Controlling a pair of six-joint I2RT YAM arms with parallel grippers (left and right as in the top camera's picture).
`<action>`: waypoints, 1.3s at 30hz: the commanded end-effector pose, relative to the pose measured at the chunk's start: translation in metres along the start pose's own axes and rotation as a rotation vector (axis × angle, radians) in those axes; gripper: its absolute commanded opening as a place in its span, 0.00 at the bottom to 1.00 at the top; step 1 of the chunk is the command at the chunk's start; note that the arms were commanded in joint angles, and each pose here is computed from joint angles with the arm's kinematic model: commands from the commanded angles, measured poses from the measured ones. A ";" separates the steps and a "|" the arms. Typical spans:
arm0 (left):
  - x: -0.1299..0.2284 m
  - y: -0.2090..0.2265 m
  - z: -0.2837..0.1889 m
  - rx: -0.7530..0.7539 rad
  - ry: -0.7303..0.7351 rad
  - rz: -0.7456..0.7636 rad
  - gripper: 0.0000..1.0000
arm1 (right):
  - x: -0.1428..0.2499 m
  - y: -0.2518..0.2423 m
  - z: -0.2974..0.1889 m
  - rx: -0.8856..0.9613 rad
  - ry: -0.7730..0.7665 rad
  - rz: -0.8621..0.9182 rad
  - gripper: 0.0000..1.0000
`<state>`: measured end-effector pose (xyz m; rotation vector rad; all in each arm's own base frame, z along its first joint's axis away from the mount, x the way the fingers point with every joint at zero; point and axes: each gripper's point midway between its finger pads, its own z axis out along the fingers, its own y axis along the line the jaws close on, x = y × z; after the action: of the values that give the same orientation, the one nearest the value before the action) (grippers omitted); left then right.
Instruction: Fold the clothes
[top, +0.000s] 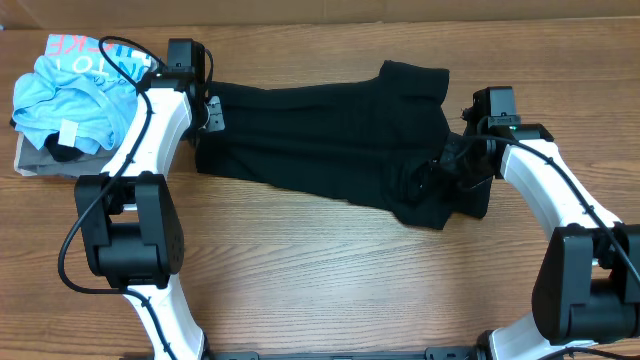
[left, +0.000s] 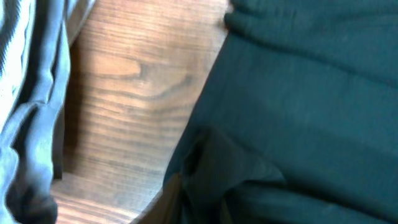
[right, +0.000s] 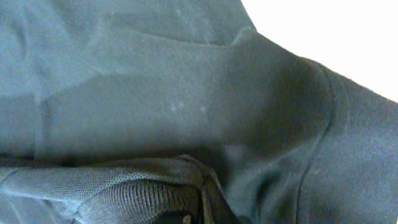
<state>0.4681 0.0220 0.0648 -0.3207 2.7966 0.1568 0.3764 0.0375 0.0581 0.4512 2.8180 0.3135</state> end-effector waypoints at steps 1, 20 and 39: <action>-0.007 -0.006 0.000 0.032 -0.026 -0.009 0.49 | -0.015 0.000 -0.005 0.002 -0.042 -0.006 0.07; -0.088 -0.032 -0.171 0.263 -0.238 0.145 0.98 | -0.078 0.057 -0.161 -0.062 -0.172 -0.219 0.83; -0.110 -0.050 -0.030 0.201 -0.126 0.060 0.82 | -0.070 0.056 -0.194 -0.032 -0.147 -0.240 0.83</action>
<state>0.5702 -0.0106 0.1453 -0.0983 2.6401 -0.0911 0.3959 0.0390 0.2705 0.1192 2.6856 0.2822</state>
